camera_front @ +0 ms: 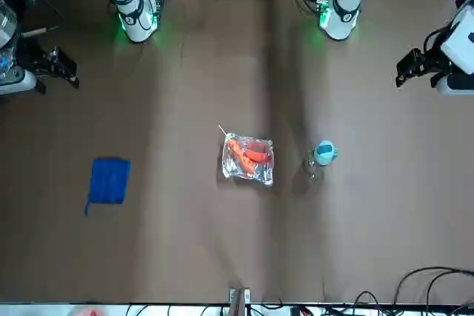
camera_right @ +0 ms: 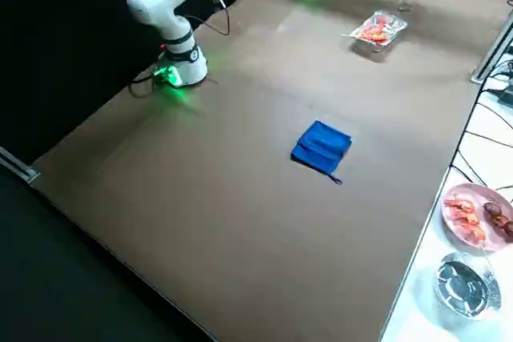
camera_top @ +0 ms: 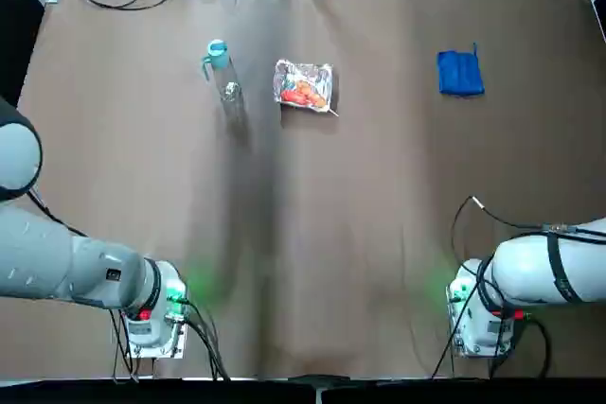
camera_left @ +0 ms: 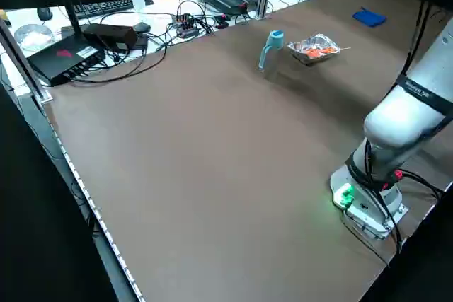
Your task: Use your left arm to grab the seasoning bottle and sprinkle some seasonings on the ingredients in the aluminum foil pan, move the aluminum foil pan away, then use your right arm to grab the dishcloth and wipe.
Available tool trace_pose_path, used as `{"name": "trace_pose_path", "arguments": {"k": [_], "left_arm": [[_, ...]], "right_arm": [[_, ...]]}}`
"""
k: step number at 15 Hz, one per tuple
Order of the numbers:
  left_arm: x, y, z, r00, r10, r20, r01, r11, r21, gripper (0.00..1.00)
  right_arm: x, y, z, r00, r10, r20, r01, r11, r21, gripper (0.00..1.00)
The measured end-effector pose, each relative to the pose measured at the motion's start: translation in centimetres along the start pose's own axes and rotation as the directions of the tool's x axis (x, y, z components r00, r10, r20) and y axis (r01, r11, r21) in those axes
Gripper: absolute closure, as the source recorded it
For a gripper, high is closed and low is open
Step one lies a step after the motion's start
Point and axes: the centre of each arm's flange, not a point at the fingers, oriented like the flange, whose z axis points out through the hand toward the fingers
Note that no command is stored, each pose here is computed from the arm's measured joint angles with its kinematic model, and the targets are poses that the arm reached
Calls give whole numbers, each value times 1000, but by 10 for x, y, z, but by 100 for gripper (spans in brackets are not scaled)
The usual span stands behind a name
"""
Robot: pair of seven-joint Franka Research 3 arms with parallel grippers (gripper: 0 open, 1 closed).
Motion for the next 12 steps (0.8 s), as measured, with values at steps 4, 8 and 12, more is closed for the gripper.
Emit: {"name": "trace_pose_path", "arguments": {"k": [4,8,12], "left_arm": [[0,-1,3,1000,-1,12,1,1000,1,0],[-1,-2,21,997,-16,71,16,1000,5,0],[23,0,80,973,-175,153,171,985,38,0]], "right_arm": [[0,0,0,1000,0,0,0,1000,0,0],[0,5,0,1000,8,0,-8,1000,-1,0],[0,8,0,1000,15,0,-15,1000,-2,0]]}}
